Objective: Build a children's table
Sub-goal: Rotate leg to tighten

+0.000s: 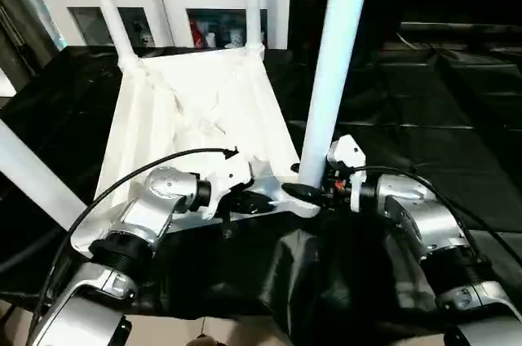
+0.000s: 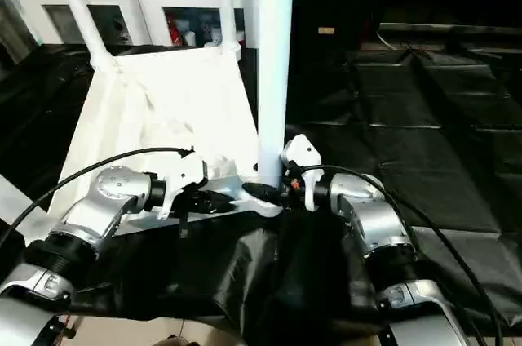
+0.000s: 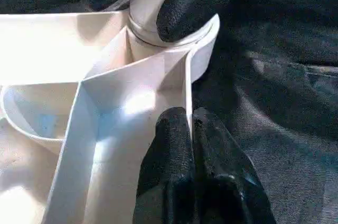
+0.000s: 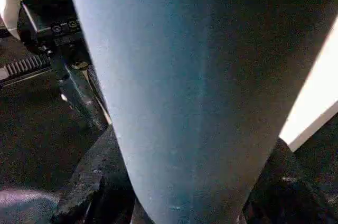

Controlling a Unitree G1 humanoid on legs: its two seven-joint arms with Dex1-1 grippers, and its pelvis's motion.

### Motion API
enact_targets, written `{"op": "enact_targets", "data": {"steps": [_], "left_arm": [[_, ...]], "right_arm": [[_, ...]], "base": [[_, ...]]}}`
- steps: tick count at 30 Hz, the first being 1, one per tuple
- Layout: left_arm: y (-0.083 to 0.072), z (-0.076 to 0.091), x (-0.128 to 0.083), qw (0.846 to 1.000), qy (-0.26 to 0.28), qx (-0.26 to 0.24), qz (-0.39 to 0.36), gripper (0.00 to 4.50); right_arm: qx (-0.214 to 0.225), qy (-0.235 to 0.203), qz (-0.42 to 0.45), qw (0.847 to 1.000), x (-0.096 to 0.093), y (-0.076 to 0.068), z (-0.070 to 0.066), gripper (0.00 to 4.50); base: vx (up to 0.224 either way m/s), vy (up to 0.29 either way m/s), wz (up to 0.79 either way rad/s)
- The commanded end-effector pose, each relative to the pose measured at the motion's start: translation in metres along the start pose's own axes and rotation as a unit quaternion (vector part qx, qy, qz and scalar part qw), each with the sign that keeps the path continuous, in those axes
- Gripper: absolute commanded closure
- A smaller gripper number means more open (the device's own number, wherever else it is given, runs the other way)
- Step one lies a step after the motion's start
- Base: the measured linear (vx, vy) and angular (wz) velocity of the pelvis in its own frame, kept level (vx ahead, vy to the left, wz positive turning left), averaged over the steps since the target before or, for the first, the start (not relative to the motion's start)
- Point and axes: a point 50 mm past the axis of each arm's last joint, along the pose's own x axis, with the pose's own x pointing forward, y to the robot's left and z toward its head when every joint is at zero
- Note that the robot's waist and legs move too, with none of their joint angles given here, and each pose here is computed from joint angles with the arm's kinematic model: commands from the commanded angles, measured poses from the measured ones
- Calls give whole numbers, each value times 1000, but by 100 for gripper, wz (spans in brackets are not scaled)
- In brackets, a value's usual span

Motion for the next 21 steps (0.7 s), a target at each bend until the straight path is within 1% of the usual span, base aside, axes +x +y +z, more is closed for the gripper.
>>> {"op": "enact_targets", "data": {"steps": [1,2,3,4,5,6,8,10,11,12,13,14,15,16,18,20,21], "left_arm": [[8,15,6,999,-30,7,34,450],[11,18,9,998,-36,-1,52,450],[16,21,14,996,-39,-6,78,450],[18,22,16,995,-39,-8,91,450],[18,22,16,995,-39,-8,91,450],[20,25,20,993,-38,-10,107,450],[27,32,29,987,-38,-15,154,450],[29,39,36,984,-47,-19,173,450],[28,42,39,983,-53,-19,173,450],[28,42,39,983,-53,-19,173,450],[26,44,43,984,-60,-17,165,450],[23,46,46,985,-65,-13,157,450],[18,48,50,988,-74,-10,136,450],[15,47,50,989,-75,-3,124,450],[13,45,50,991,-75,1,113,450],[10,43,49,992,-75,6,97,450],[9,41,47,993,-76,7,90,450]], "right_arm": [[27,3,-8,1000,9,6,-7,245],[36,11,-37,999,13,4,-11,246],[50,22,-88,995,21,1,-17,247],[58,27,-115,991,24,0,-19,248],[58,27,-115,991,24,0,-19,249],[71,31,-149,986,29,-1,-22,251],[107,30,-226,968,40,-4,-25,251],[137,28,-273,952,47,-6,-26,252],[144,26,-278,949,52,-5,-25,252],[144,26,-278,949,52,-5,-25,252],[140,24,-265,954,58,-1,-23,252],[126,21,-245,961,62,3,-21,252],[115,-12,-205,972,68,10,-13,217],[117,-24,-193,974,68,11,-10,217],[117,-29,-182,976,68,12,-9,182],[105,-26,-166,980,66,14,-8,173],[86,-19,-153,984,62,15,-9,159]], "base": [[0,0,0],[0,0,0],[0,0,0],[0,0,0],[0,0,0],[0,0,0],[0,0,0],[0,0,0],[0,0,0],[0,0,0],[0,0,0],[0,0,0],[0,0,0],[0,0,0],[0,0,0],[0,0,0],[0,0,0]]}}
